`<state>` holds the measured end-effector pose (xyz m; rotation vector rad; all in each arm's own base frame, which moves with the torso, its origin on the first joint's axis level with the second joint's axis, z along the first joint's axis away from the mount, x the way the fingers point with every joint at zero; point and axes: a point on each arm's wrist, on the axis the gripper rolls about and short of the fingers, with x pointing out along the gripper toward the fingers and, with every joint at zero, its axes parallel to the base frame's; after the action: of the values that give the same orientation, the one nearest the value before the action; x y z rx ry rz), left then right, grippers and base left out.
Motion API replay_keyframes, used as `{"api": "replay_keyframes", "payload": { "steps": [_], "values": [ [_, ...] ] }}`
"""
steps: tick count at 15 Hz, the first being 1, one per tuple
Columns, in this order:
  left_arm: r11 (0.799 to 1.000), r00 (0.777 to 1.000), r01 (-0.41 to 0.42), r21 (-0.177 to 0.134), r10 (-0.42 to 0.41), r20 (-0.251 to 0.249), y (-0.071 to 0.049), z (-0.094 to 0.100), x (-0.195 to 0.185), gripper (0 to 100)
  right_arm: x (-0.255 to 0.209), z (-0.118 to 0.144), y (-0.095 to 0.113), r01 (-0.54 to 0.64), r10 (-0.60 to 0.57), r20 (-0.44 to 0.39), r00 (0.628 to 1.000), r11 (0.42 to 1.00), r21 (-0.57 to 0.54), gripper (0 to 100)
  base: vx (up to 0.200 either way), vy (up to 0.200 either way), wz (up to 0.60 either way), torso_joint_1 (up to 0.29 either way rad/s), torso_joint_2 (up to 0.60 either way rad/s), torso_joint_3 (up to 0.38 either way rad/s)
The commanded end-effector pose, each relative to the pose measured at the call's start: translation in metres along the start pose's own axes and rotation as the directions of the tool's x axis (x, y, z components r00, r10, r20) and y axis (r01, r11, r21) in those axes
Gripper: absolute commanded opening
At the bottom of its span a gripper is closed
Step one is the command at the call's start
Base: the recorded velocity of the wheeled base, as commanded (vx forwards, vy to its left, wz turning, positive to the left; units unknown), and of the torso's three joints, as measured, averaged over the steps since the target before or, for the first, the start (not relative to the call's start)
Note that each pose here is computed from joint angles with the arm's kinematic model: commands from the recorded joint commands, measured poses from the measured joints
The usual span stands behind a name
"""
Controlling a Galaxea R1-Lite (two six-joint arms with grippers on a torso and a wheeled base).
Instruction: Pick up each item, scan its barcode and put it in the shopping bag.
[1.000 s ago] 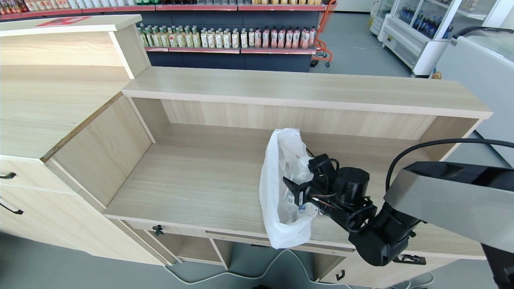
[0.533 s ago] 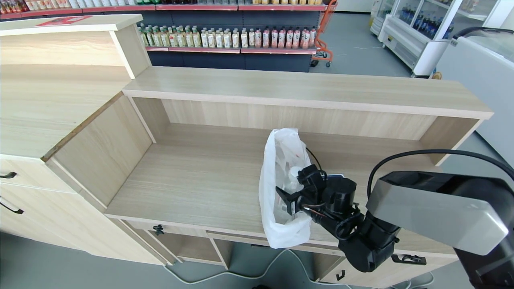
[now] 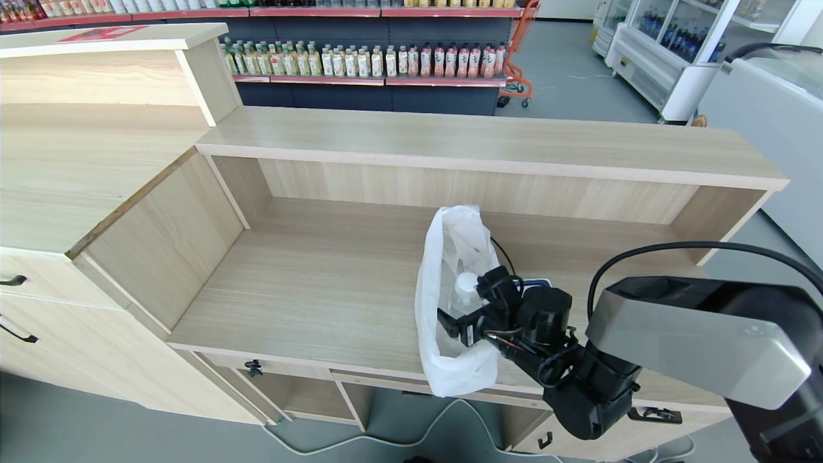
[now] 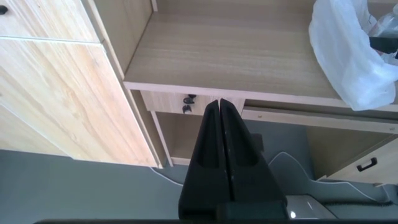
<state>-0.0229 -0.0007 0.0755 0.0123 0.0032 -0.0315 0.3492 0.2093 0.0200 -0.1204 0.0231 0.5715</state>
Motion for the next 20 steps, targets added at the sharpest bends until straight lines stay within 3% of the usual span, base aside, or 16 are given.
{"api": "replay_keyframes", "payload": {
  "steps": [1,7,10,12,14,17,18,20],
  "values": [
    [1.0,1.0,0.001,0.0,-0.001,0.0,0.0,0.0,0.0,0,-0.001,0.017,-0.004,0.007,-0.007,0.038,0.999,1.0,0.009,100,0.0,0.0,0.0,0.0,0.0,0.0],
    [1.0,1.0,0.001,0.0,-0.001,0.002,0.0,0.0,0.0,0,-0.034,0.07,-0.016,0.023,-0.032,0.069,0.997,0.991,0.136,100,0.0,0.0,0.0,0.0,0.0,0.0],
    [1.0,1.0,0.001,0.0,-0.001,-0.001,0.0,0.0,0.0,0,-0.049,0.077,-0.019,0.035,-0.042,0.045,0.998,0.988,0.152,100,0.0,0.0,0.0,0.0,0.0,0.0],
    [1.0,1.0,0.001,0.0,-0.001,0.0,0.0,0.0,0.0,0,-0.057,0.084,-0.032,0.076,-0.084,0.052,0.995,0.986,0.151,100,0.0,0.0,0.0,0.0,0.0,0.0],
    [1.0,1.0,-0.001,0.0,0.001,0.0,0.0,0.0,0.0,0,-0.087,0.104,-0.062,0.226,-0.229,0.006,0.973,0.967,0.121,100,0.0,0.0,0.0,0.0,0.0,0.0],
    [1.0,1.0,0.001,0.0,-0.001,0.0,0.0,0.0,0.0,0,-0.136,0.128,-0.086,0.415,-0.408,-0.093,0.908,0.906,0.083,100,0.0,0.0,0.0,0.0,0.0,0.0],
    [1.0,1.0,0.001,0.0,-0.001,0.0,0.0,0.0,0.0,0,-0.136,0.128,-0.086,0.415,-0.408,-0.093,0.908,0.906,0.083,100,0.0,0.0,0.0,0.0,0.0,0.0],
    [1.0,1.0,-0.001,-0.002,0.001,0.002,0.0,0.001,0.0,0,-0.177,0.118,-0.101,0.504,-0.49,-0.162,0.857,0.861,0.064,100,0.0,0.0,0.0,0.0,0.0,0.0]
  ]
}}
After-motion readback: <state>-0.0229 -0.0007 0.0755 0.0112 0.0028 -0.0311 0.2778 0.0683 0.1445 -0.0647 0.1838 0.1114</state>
